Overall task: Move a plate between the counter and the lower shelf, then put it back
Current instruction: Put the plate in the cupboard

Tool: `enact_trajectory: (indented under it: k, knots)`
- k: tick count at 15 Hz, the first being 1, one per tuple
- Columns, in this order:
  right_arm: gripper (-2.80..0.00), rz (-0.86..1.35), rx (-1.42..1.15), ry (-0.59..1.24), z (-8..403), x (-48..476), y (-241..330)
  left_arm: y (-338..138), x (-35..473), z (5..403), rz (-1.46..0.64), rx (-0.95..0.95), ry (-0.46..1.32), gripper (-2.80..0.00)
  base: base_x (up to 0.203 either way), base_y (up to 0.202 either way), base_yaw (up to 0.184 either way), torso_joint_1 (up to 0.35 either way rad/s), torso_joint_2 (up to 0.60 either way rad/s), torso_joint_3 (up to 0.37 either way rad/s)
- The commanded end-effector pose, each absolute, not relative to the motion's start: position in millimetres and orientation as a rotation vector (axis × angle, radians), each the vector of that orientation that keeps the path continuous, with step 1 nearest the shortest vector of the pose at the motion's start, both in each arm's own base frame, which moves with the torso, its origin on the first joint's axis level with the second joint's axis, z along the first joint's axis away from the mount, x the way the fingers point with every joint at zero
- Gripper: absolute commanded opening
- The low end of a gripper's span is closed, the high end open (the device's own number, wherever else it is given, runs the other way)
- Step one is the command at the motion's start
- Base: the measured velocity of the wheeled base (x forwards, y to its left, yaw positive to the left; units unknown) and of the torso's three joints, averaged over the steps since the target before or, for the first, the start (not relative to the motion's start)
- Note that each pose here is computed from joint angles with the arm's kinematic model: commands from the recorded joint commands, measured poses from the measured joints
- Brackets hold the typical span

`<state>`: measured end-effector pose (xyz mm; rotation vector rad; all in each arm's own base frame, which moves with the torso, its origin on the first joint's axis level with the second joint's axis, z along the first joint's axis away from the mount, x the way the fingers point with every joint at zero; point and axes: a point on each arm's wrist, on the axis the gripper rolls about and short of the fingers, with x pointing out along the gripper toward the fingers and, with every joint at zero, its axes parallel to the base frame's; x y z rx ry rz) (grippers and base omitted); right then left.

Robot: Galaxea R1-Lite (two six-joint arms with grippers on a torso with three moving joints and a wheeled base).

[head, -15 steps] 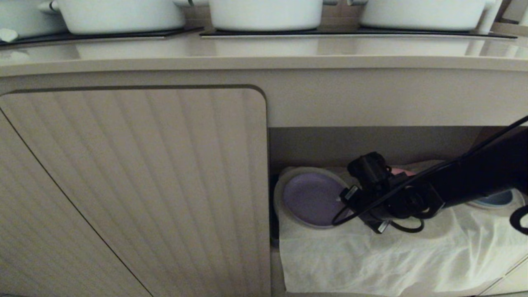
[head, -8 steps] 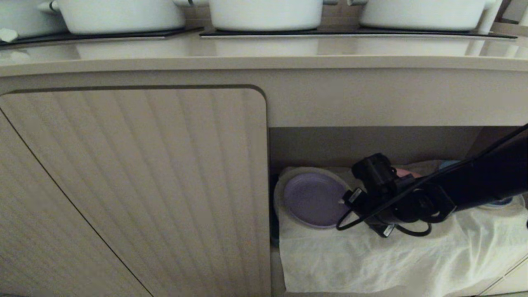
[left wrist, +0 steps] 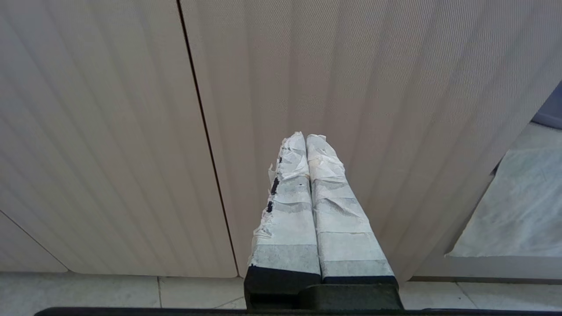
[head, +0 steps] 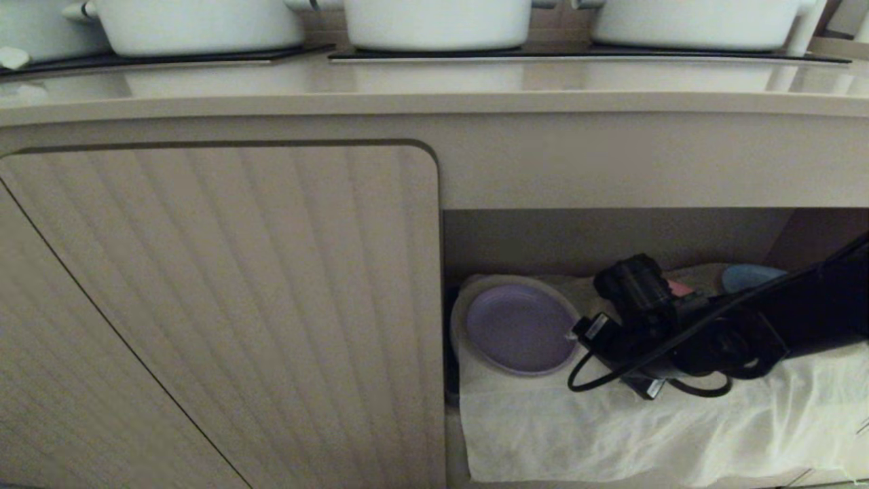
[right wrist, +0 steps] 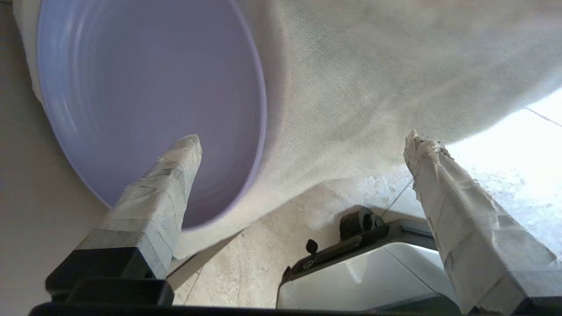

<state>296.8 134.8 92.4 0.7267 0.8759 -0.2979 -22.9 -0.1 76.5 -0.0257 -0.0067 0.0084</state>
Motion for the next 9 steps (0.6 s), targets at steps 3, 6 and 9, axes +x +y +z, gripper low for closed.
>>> enact_trajectory:
  k: [3, 6, 9]
  knots:
    - [0.00, -0.292, 0.740, 0.868, 102, 279, 127, 0, -23, 77, 0.009, -0.026, -0.006, -2.80, 0.000, 0.000, 0.000, 0.000, 0.00, 0.000]
    - [0.00, -0.283, 0.725, 0.888, 102, 261, 125, 0, -23, 77, 0.009, -0.026, -0.006, -2.80, 0.000, 0.000, 0.000, 0.000, 0.00, 0.000]
    - [0.00, -0.265, 0.711, 0.911, 103, 240, 122, 0, -23, 77, 0.009, -0.026, -0.006, -2.80, 0.000, 0.000, 0.000, 0.000, 0.00, 0.000]
